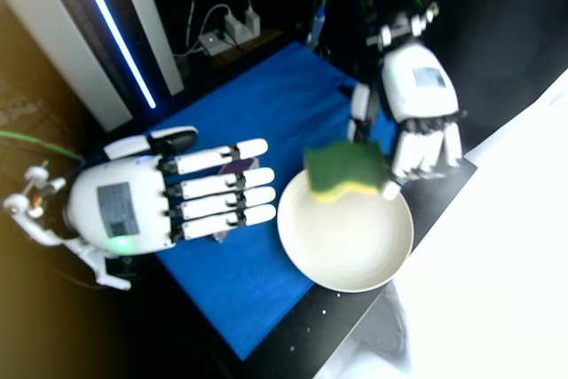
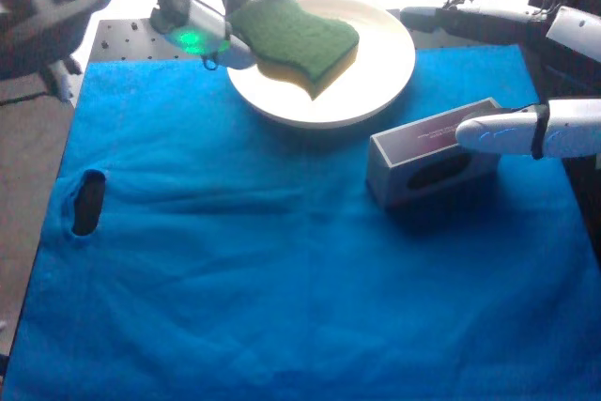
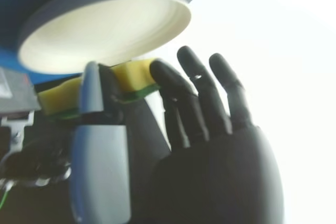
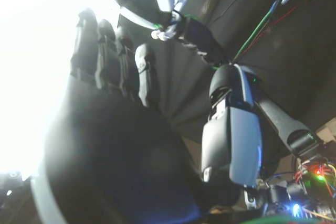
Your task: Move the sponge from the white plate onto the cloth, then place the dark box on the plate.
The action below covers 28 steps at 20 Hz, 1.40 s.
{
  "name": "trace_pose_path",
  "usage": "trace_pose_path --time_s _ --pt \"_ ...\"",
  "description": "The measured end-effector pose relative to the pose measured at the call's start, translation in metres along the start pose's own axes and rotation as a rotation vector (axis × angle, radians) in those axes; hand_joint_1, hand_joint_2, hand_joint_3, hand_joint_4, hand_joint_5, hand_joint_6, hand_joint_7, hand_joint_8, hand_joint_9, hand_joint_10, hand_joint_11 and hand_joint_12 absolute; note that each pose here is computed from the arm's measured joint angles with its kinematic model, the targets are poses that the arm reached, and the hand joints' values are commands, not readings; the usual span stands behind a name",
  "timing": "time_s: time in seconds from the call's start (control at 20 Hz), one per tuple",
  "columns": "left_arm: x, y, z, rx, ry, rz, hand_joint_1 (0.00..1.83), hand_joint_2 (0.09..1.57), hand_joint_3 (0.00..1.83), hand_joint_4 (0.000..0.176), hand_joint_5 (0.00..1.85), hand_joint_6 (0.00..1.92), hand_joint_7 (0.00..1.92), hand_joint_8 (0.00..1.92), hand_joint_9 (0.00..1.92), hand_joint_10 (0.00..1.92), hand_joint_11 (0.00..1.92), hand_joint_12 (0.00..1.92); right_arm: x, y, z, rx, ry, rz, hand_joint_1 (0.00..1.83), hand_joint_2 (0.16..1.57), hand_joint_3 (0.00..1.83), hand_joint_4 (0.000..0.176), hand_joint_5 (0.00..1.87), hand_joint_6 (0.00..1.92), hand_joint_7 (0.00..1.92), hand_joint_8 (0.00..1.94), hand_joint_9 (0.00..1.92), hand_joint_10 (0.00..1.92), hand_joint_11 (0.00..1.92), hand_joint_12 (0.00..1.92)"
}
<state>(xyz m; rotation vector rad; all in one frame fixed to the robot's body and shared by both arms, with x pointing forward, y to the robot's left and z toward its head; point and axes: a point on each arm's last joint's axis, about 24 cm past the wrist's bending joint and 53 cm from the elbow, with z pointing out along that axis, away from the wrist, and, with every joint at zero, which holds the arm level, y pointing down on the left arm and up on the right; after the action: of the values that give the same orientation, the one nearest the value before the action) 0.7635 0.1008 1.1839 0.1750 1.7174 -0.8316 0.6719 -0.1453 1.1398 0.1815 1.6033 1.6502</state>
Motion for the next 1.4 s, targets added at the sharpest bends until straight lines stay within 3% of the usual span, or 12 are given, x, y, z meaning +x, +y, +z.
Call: trace_pose_path --time_s 0.1,0.15,0.3,0.4,0.55,0.65,0.75,0.95,1.0,1.2,1.25,1.4 --pt "-0.004 -0.009 -0.022 0.046 -0.011 0.01 1.22 1.12 0.0 0.02 1.0 0.94 0.93 1.09 0.76 0.78 0.45 1.41 0.001 0.002 0.0 -0.002 0.003 0.005 0.66 1.07 0.0 0.159 0.2 0.0 0.14 0.0 0.09 0.0 0.09 0.0" --pt "0.001 -0.013 -0.037 0.063 -0.001 0.014 1.22 1.15 0.0 0.0 0.96 0.9 0.87 1.29 0.74 0.9 0.46 1.48 0.001 0.003 -0.001 -0.001 0.002 0.005 0.67 1.08 0.0 0.154 0.19 0.0 0.14 0.0 0.09 0.0 0.1 0.01" --pt "0.02 -0.02 -0.076 0.095 0.047 0.025 1.2 1.18 0.0 0.0 0.89 1.0 0.83 1.39 0.69 1.27 0.53 1.7 -0.002 0.004 -0.002 -0.001 -0.002 0.004 0.67 1.07 0.0 0.164 0.2 0.0 0.14 0.0 0.1 0.0 0.1 0.01" --pt "0.031 -0.021 -0.099 0.101 0.079 0.019 1.19 1.18 0.0 0.004 0.91 1.09 0.8 1.29 0.61 0.85 0.32 1.51 -0.002 0.004 -0.002 0.001 -0.004 0.006 0.66 1.07 0.0 0.17 0.2 0.0 0.14 0.0 0.11 0.01 0.1 0.01" --pt "0.054 -0.012 -0.114 0.078 0.138 0.009 1.24 1.15 0.0 0.0 0.98 0.79 0.86 1.41 0.68 1.3 0.55 1.68 -0.002 0.003 -0.006 0.01 -0.003 0.005 0.69 1.07 0.0 0.172 0.2 0.0 0.12 0.0 0.09 0.0 0.09 0.01" --pt "0.075 -0.006 -0.113 0.056 0.179 -0.021 1.25 1.13 0.0 0.0 0.89 0.92 1.0 1.16 0.75 1.13 0.56 1.55 -0.004 0.003 -0.006 0.009 -0.01 0.009 0.71 1.06 0.0 0.176 0.22 0.01 0.14 0.01 0.09 0.0 0.07 0.0" --pt "0.104 0.004 -0.108 0.025 0.239 -0.035 1.14 0.98 0.0 0.0 0.66 0.1 0.78 0.4 0.52 1.03 0.23 1.64 -0.004 0.003 -0.006 0.01 -0.01 0.008 0.73 1.06 0.0 0.176 0.24 0.01 0.16 0.01 0.1 0.01 0.05 0.0" --pt "0.122 0.01 -0.104 -0.004 0.274 -0.052 0.99 0.98 0.0 0.0 0.48 0.0 0.67 0.01 0.46 0.63 0.02 1.5 -0.004 0.003 -0.006 0.011 -0.01 0.008 0.68 1.05 0.0 0.176 0.23 0.0 0.17 0.01 0.11 0.0 0.09 0.02" --pt "0.123 0.013 -0.106 -0.011 0.278 -0.053 0.91 0.92 0.0 0.086 0.29 0.0 0.49 0.0 0.43 0.3 0.0 1.37 -0.004 0.003 -0.006 0.01 -0.011 0.008 0.67 1.04 0.0 0.176 0.23 0.0 0.17 0.0 0.11 0.0 0.09 0.02" --pt "0.11 0.011 -0.116 -0.005 0.257 -0.048 0.91 0.82 0.0 0.133 0.16 0.0 0.25 0.0 0.32 0.03 0.0 1.15 -0.004 0.003 -0.006 0.01 -0.01 0.008 0.65 1.03 0.0 0.176 0.21 0.0 0.14 0.0 0.09 0.0 0.08 0.01" --pt "0.102 0.009 -0.119 0.005 0.24 -0.048 0.84 0.81 0.0 0.167 0.1 0.0 0.18 0.0 0.29 0.02 0.0 1.11 -0.004 0.003 -0.006 0.01 -0.01 0.008 0.67 1.01 0.0 0.176 0.18 0.0 0.11 0.0 0.07 0.0 0.07 0.01" --pt "0.072 -0.008 -0.133 0.058 0.169 -0.065 0.82 0.76 0.0 0.176 0.0 0.0 0.07 0.0 0.15 0.01 0.0 0.74 -0.003 0.003 -0.007 0.008 -0.007 0.007 0.76 0.98 0.0 0.176 0.13 0.0 0.05 0.0 0.0 0.0 0.0 0.0"
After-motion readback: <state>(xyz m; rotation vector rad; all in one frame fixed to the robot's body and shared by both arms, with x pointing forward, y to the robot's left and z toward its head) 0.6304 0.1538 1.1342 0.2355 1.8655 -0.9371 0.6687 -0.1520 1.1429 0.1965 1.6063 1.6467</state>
